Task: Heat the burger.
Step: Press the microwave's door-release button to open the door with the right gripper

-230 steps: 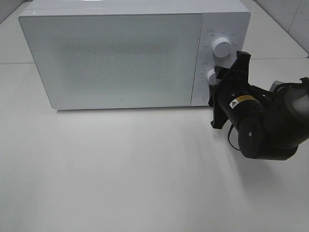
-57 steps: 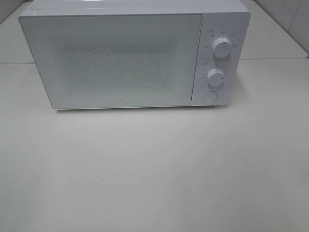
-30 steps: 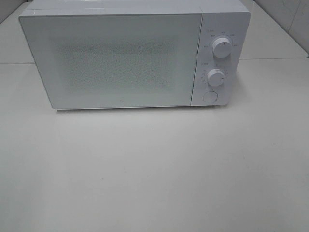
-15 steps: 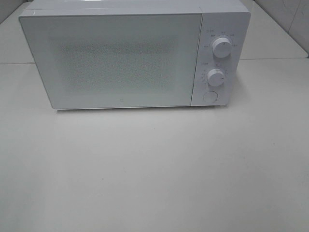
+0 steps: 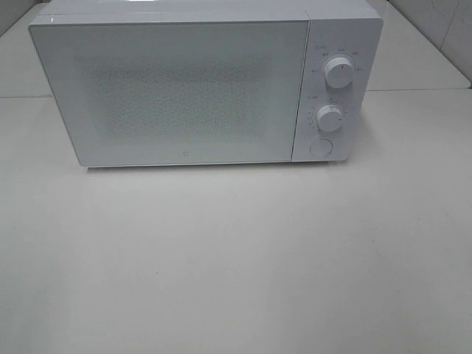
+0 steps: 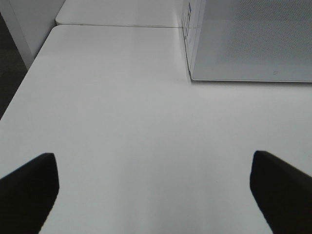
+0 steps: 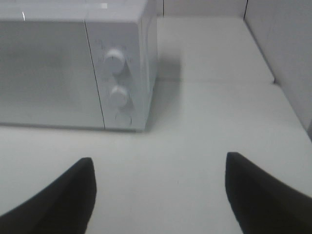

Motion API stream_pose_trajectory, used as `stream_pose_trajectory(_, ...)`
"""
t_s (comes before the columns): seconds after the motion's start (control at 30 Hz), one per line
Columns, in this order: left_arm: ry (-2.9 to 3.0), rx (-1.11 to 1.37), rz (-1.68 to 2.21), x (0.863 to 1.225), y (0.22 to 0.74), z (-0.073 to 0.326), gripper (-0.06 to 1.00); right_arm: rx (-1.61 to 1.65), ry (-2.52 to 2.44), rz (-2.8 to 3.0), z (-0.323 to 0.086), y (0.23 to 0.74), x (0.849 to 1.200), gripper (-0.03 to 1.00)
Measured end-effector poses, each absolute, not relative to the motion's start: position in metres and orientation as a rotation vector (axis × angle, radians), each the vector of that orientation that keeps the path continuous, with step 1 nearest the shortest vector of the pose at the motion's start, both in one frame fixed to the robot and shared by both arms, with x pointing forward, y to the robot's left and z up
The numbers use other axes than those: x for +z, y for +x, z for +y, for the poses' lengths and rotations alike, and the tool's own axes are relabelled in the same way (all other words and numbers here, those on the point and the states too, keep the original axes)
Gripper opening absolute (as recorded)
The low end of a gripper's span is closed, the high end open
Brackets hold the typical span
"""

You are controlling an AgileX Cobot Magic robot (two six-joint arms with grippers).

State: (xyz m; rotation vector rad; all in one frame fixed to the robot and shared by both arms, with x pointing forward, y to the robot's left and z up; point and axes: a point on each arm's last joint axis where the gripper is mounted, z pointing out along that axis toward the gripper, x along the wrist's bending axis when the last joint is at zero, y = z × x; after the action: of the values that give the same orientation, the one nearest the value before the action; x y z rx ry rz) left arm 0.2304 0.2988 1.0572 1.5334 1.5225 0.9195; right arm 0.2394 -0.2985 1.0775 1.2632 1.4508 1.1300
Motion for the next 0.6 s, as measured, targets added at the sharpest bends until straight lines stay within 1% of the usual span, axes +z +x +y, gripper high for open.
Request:
stream_pose_trajectory(0.07,1.533,0.919,1.522,1.057,0.23,0.299,0.99,1.198,1.177,1.352,-0.298,0.242,1.088,0.69)
stream_pose_trajectory(0.1,1.533,0.919,1.522,1.057,0.23,0.299,0.99,1.198,1.177,1.352,-0.298,0.242,1.088,0.69)
stream_pose_trajectory(0.17,1.533,0.919,1.522,1.057,0.23,0.299,0.99,1.238,1.122,1.289,-0.297,0.252,1.091,0.59)
stream_pose_trajectory(0.2,1.533,0.919,1.522,1.057,0.23,0.299,0.99,1.238,1.122,1.289,-0.297,0.252,1.091,0.59)
stream_pose_trajectory(0.27,1.533,0.919,1.522,1.057,0.23,0.299,0.99,1.243,1.115,1.28,-0.296,0.272,1.082,0.38)
stream_pose_trajectory(0.3,1.533,0.919,1.522,1.057,0.23,0.299,0.99,1.243,1.115,1.28,-0.296,0.272,1.082,0.38)
stream_pose_trajectory(0.33,1.533,0.919,1.522,1.057,0.23,0.299,0.99,1.242,1.117,1.283,-0.295,0.278,1.078,0.31)
stream_pose_trajectory(0.37,1.533,0.919,1.522,1.057,0.23,0.299,0.99,1.25,1.114,1.275,-0.294,0.287,1.073,0.19)
stream_pose_trajectory(0.4,1.533,0.919,1.522,1.057,0.23,0.299,0.99,1.25,1.114,1.275,-0.294,0.287,1.073,0.19)
stream_pose_trajectory(0.43,1.533,0.919,1.522,1.057,0.23,0.299,0.99,1.254,1.113,1.271,-0.294,0.292,1.07,0.12)
stream_pose_trajectory(0.47,1.533,0.919,1.522,1.057,0.23,0.299,0.99,1.257,1.108,1.265,-0.293,0.301,1.065,0.03)
stream_pose_trajectory(0.6,1.533,0.919,1.522,1.057,0.23,0.299,0.99,1.266,1.1,1.251,-0.292,0.312,1.058,0.02)
